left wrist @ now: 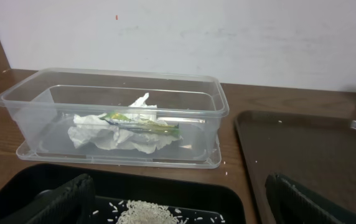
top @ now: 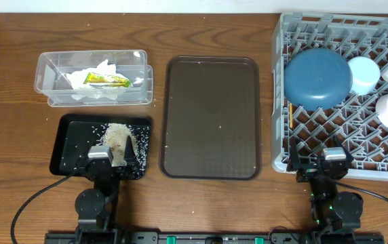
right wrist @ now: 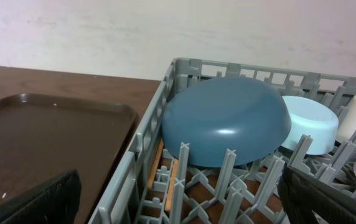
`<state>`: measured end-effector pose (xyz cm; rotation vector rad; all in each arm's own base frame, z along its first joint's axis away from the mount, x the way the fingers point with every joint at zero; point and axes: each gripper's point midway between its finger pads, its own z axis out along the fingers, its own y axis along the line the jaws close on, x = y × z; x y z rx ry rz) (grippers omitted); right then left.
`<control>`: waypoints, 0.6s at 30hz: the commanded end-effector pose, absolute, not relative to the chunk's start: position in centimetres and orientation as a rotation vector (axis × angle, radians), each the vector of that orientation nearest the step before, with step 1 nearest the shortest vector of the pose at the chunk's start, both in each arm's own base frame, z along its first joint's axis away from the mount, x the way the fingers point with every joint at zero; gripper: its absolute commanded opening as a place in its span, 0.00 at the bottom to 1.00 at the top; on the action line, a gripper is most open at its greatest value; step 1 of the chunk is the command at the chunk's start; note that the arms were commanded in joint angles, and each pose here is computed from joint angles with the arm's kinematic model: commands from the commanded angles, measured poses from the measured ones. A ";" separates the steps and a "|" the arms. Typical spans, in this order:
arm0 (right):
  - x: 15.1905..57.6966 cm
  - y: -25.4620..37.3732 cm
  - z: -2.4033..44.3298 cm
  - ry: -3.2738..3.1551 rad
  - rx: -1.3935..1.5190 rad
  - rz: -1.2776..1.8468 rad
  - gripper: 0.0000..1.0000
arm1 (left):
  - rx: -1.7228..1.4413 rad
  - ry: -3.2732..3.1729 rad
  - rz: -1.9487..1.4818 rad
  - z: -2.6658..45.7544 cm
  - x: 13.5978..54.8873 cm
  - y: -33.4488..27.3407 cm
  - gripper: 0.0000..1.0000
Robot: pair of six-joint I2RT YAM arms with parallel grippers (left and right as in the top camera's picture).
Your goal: Sort waste into correct bins and load items into the dishwasher rack
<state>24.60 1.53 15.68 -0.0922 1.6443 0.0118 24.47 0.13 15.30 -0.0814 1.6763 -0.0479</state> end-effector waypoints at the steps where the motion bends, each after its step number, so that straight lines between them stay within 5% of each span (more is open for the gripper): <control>1: 24.6 1.3 15.6 1.643 -0.095 -0.002 0.99 | -0.076 1.726 -0.019 13.6 24.4 0.4 0.90; 18: 24.6 1.3 15.6 1.643 -0.095 -0.003 0.99 | -0.076 1.726 -0.019 13.6 24.4 0.4 0.90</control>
